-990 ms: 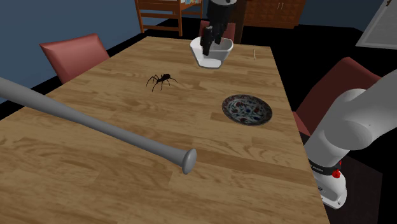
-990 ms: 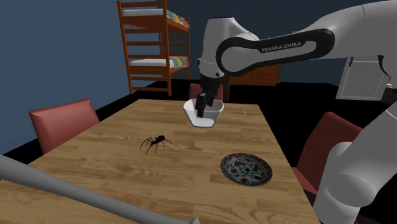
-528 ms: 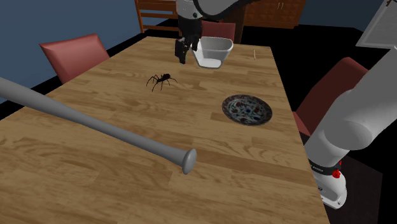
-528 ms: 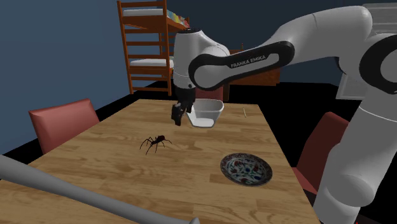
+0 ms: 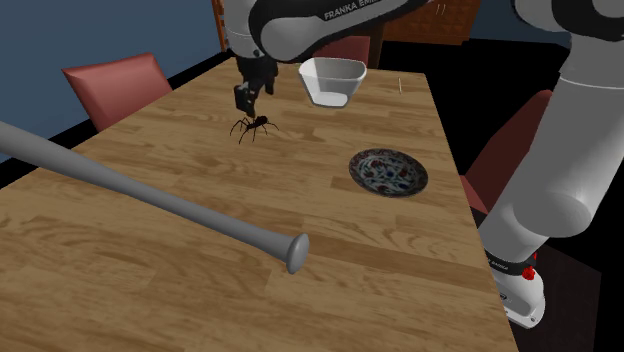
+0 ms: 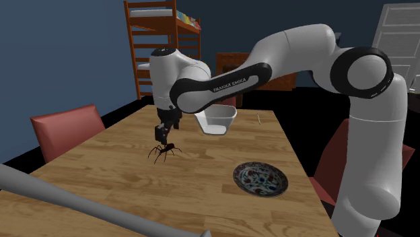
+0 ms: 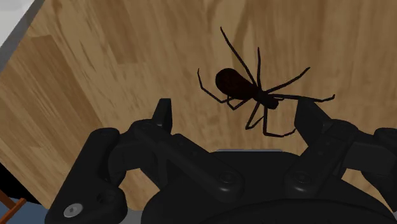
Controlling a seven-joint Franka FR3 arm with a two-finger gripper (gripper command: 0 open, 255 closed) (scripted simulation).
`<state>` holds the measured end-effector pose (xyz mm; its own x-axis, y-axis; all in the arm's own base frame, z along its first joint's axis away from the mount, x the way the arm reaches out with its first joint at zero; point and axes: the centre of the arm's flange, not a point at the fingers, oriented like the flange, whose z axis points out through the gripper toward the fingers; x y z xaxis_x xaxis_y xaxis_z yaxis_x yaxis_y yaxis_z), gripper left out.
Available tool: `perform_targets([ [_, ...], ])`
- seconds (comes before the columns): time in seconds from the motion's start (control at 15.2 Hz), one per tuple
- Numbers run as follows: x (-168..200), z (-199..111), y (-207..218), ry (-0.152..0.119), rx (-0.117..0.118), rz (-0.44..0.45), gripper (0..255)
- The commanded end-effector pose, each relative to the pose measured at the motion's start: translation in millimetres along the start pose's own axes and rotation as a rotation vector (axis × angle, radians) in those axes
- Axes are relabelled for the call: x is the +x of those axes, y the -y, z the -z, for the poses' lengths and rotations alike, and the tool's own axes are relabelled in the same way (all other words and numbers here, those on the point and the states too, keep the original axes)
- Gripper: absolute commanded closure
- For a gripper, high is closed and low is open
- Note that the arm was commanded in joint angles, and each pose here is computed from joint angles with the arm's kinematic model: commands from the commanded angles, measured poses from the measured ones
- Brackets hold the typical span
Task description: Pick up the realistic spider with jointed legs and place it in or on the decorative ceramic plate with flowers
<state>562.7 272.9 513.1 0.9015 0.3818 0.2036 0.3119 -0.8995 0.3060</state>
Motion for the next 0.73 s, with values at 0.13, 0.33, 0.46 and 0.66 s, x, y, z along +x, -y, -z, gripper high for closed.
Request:
perform_targets([
  [0.13, 38, -24, 29, -0.004, -0.030, 0.030, 0],
  [0.33, 38, -39, 28, -0.004, -0.030, 0.030, 0],
  [0.46, 38, -50, 28, -0.004, -0.030, 0.030, 0],
  [0.66, 38, -64, 28, -0.004, -0.030, 0.030, 0],
])
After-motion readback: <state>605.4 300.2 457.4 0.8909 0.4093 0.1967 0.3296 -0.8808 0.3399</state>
